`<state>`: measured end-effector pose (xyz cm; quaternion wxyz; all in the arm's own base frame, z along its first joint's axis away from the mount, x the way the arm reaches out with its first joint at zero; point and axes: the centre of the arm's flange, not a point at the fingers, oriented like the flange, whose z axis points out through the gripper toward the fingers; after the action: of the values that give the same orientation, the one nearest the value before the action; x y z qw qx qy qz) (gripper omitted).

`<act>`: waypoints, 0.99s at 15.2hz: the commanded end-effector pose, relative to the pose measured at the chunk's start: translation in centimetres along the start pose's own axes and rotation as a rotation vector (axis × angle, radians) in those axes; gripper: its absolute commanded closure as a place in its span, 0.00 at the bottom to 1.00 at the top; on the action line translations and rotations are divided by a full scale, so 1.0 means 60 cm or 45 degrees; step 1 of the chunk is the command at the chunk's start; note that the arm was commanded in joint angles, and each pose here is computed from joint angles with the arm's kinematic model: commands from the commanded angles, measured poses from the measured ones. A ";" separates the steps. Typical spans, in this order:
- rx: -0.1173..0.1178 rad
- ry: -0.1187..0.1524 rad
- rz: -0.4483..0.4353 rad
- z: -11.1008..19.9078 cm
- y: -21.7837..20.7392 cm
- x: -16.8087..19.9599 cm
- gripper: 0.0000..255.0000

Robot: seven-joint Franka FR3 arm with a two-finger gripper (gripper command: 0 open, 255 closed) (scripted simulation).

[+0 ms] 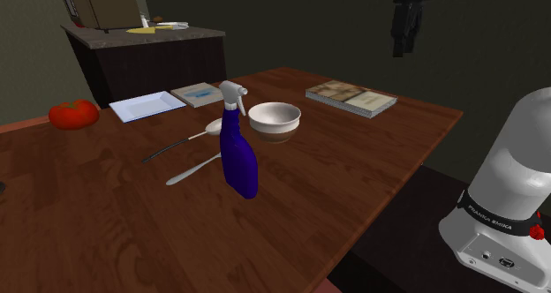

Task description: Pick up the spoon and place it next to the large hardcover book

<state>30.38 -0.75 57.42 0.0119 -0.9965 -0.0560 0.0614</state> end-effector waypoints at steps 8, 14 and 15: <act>0.007 -0.007 0.040 0.057 -0.107 0.095 0.00; 0.013 -0.013 0.075 0.106 -0.197 0.179 0.00; 0.014 -0.014 0.081 0.114 -0.211 0.193 0.00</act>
<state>38.58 12.12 50.03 0.0142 -0.9972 -0.0268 0.0676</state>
